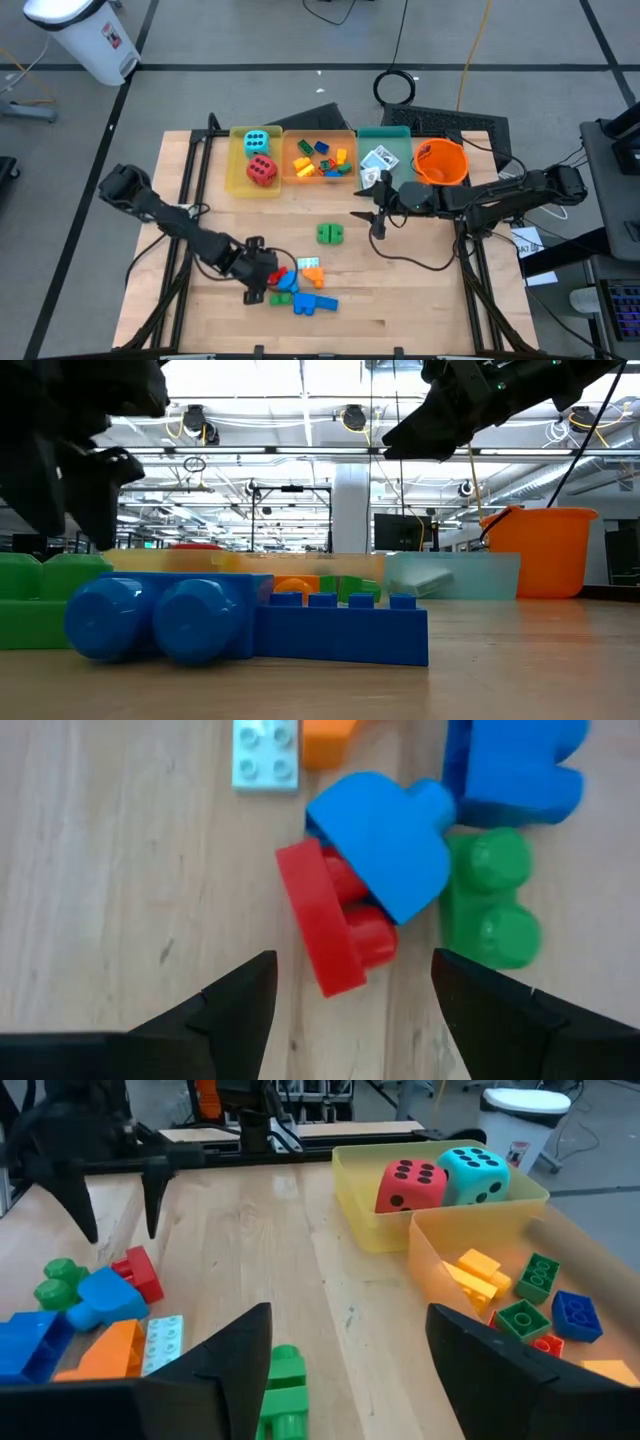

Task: Pick & Place Toys
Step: Put the red game piece into the orange bin

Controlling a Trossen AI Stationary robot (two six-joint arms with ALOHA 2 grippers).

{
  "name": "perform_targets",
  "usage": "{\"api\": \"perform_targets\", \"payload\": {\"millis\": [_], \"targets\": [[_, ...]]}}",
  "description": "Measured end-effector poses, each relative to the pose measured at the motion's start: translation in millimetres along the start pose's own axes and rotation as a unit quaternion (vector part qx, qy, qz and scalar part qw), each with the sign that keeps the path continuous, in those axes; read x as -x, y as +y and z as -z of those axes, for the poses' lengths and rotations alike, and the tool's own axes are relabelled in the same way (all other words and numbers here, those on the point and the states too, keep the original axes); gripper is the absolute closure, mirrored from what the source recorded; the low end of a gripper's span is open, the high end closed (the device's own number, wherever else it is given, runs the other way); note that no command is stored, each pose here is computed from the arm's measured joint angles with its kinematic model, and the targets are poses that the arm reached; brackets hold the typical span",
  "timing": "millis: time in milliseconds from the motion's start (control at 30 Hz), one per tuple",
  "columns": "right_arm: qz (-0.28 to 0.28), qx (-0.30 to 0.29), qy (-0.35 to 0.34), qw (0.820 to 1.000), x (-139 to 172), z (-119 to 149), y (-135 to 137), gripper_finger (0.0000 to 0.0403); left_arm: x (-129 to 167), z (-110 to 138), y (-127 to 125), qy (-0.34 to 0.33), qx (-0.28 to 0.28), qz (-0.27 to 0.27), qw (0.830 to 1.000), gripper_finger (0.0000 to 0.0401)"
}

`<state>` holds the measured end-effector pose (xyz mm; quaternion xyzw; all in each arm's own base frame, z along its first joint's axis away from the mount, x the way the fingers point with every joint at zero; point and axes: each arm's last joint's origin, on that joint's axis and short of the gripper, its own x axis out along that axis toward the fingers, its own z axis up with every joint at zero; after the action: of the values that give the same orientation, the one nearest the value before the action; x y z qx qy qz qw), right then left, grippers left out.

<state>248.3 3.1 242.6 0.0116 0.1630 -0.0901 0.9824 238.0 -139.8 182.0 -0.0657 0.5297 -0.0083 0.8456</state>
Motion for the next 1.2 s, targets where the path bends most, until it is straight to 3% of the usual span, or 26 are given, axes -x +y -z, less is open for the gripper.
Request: {"api": "perform_targets", "payload": {"millis": [400,633,933,1200], "targets": [[0.0,0.001,0.0,1.0,0.0,0.0,0.0,0.0177,-37.4,6.2,-2.4,0.036,0.025,-0.033,0.999,0.013],[-0.002,0.001,0.0,1.0,0.0,0.1,0.1,0.0182,-40.6,-6.4,18.5,0.006,0.034,-0.091,0.995,0.013],[-0.002,0.002,0.005,1.0,0.0,0.9,0.1,0.0184,-43.3,-19.0,44.3,0.015,0.017,-0.103,0.994,0.0132],[-0.002,0.014,0.005,1.0,0.0,0.9,0.1,0.0187,-43.8,-24.3,51.1,0.018,-0.038,-0.088,0.995,0.0215]]}}
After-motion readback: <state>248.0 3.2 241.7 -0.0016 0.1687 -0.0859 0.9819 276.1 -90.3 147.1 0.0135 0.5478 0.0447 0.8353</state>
